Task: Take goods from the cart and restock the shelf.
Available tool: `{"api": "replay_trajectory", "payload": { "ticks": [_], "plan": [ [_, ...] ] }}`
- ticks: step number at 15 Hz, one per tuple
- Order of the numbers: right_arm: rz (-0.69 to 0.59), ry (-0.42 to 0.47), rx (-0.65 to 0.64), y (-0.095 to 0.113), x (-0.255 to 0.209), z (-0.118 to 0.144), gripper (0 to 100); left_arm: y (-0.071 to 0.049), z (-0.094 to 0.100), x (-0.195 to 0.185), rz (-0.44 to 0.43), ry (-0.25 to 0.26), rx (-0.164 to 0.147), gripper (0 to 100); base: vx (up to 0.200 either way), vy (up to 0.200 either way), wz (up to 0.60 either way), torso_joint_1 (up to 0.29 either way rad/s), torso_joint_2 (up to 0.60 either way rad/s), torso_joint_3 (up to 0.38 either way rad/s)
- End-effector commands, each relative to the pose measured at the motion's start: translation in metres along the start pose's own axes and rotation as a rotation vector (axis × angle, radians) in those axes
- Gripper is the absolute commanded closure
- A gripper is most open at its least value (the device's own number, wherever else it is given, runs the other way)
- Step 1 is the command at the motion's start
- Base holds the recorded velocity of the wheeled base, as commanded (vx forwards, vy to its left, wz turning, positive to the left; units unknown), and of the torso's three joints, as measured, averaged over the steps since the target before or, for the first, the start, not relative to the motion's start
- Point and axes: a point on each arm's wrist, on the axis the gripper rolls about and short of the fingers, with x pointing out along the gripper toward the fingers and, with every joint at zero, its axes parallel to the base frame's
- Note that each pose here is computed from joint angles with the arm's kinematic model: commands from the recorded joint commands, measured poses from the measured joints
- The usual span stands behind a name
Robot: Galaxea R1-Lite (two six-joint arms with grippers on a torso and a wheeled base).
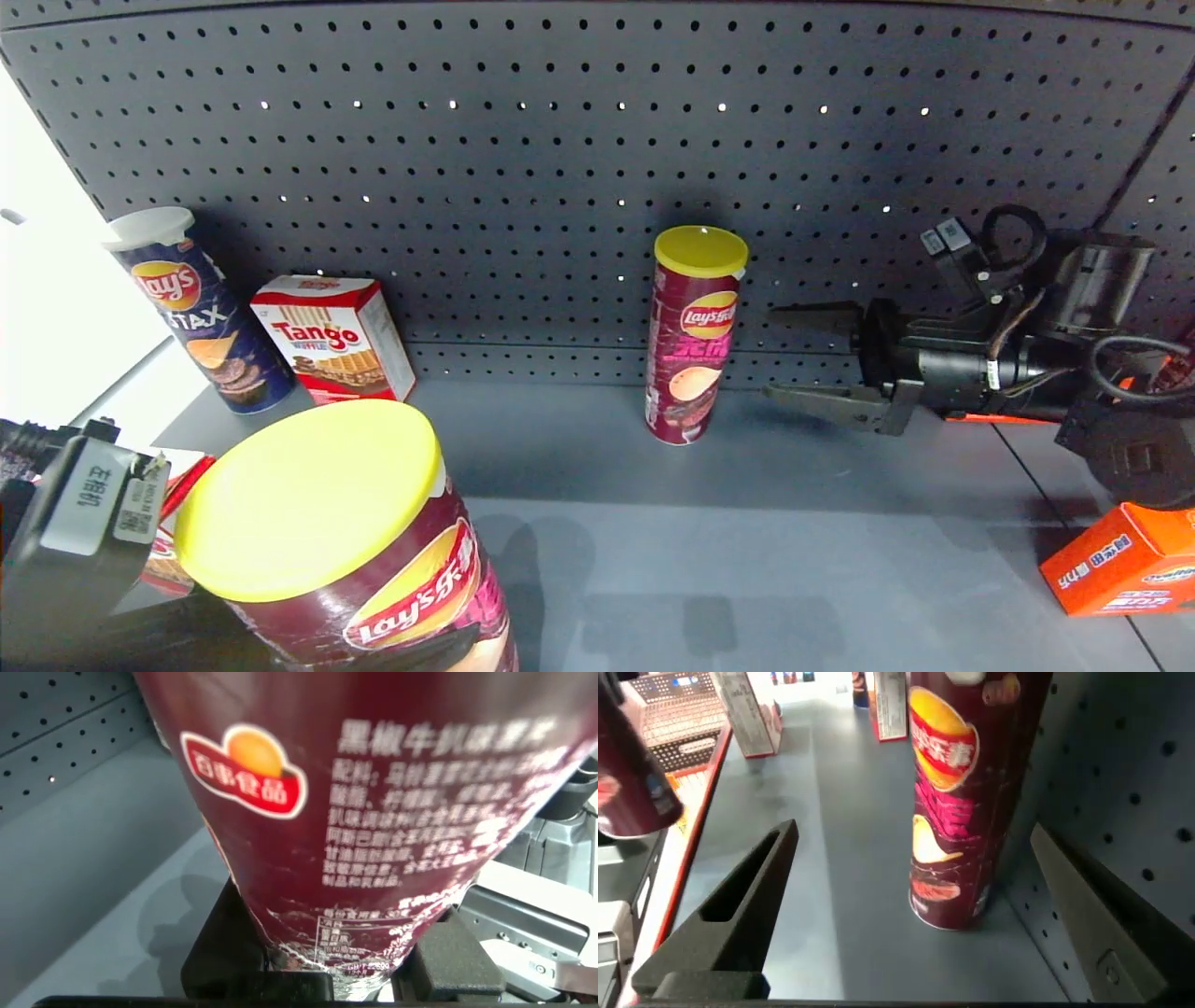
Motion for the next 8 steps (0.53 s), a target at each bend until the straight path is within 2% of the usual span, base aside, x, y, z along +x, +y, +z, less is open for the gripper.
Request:
{"api": "replay_trajectory", "payload": {
  "ticks": [1, 8],
  "plan": [
    [0.009, 0.008, 0.015, -0.006, 0.008, -0.009, 0, 0.0, 0.0, 0.0, -0.001, 0.001, -0.001, 100, 0.0, 0.0, 0.0, 0.0, 0.0, 0.0],
    [0.032, 0.036, 0.05, -0.017, 0.025, -0.034, 0, 0.002, 0.0, 0.0, 0.014, -0.001, -0.002, 100, 0.0, 0.0, 0.0, 0.0, 0.0, 0.0]
  ]
}}
